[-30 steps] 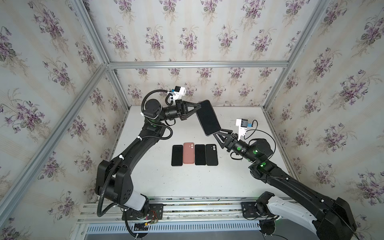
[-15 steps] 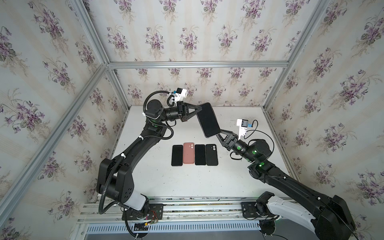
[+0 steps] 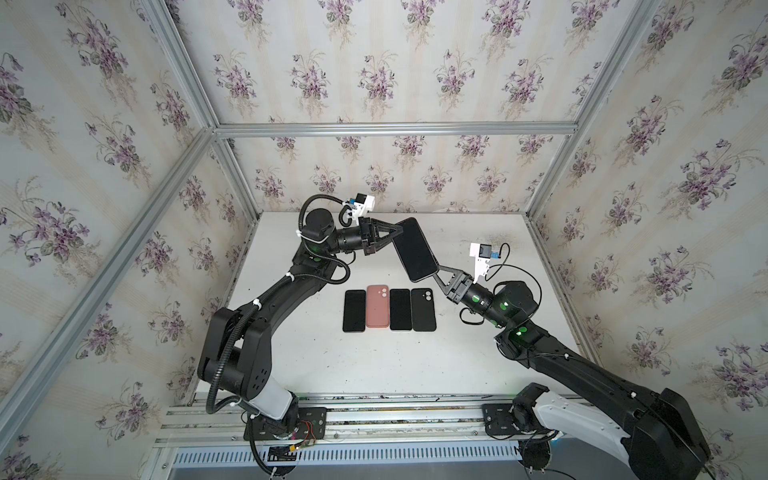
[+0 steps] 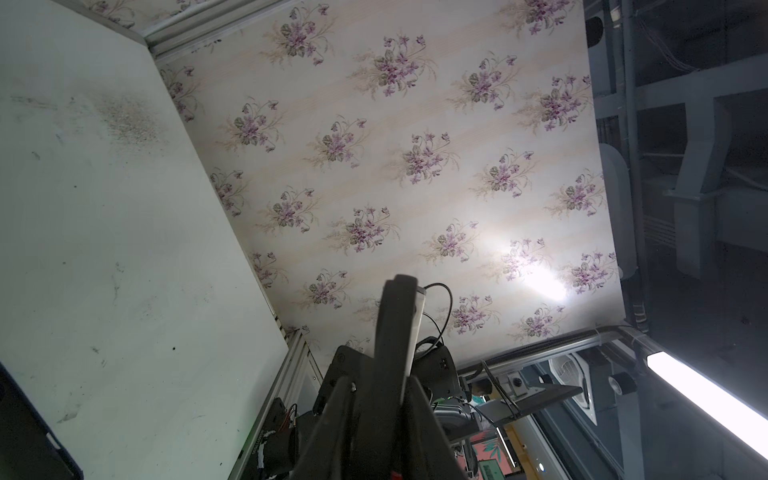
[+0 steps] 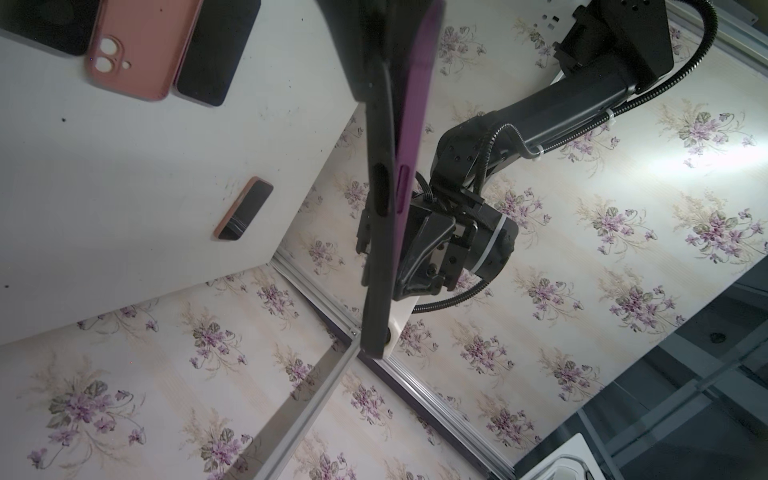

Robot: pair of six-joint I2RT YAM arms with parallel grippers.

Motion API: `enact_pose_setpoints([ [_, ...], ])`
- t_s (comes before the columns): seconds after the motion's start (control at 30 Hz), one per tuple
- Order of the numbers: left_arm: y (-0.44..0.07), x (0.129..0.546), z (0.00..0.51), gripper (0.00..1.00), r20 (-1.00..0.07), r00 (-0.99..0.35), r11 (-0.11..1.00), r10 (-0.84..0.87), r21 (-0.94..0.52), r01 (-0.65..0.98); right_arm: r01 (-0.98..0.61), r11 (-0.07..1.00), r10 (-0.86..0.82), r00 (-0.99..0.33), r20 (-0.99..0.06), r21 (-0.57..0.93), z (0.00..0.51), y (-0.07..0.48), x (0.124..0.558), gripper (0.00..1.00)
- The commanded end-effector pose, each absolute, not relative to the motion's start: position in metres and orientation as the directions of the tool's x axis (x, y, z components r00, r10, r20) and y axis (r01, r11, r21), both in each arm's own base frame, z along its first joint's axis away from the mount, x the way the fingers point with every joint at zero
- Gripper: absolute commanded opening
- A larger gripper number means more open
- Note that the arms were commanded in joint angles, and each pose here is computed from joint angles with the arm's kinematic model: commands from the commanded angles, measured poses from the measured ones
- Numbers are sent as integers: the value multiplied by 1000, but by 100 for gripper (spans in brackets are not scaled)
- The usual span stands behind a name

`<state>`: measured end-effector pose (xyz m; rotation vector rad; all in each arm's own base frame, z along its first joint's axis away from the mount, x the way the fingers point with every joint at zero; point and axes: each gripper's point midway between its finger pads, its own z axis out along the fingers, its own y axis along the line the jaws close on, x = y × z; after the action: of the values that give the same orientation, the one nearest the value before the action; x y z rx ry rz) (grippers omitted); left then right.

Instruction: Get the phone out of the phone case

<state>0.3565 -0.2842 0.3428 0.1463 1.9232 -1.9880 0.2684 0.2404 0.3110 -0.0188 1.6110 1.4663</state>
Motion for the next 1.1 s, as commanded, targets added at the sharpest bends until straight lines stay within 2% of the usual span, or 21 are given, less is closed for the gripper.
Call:
enact_pose_setpoints([
  [0.0, -284, 363, 322, 38, -338, -918, 40, -209, -940, 338, -536, 269, 575, -577, -580, 800, 313, 238, 271, 0],
  [0.17, -285, 377, 281, 49, -290, -926, 103, -242, -957, 273, -439, 295, 549, -649, -527, 849, 284, 241, 276, 0],
  [0.23, -285, 382, 265, 57, -276, -928, 138, -248, -959, 248, -405, 299, 547, -669, -503, 864, 273, 242, 277, 0],
  [0.47, -285, 395, 231, 73, -258, -929, 225, -264, -954, 200, -288, 347, 563, -698, -444, 893, 238, 239, 285, 0],
  [0.53, -283, 400, 223, 78, -272, -925, 282, -266, -939, 196, -241, 371, 565, -708, -424, 897, 225, 237, 288, 0],
  [0.73, -275, 398, 209, 84, -368, -909, 472, -198, -848, 241, -134, 407, 583, -724, -369, 904, 196, 233, 294, 0],
  [1.07, -288, 371, 194, 88, -418, -906, 539, -73, -781, 316, -84, 403, 607, -721, -335, 911, 179, 232, 303, 0],
])
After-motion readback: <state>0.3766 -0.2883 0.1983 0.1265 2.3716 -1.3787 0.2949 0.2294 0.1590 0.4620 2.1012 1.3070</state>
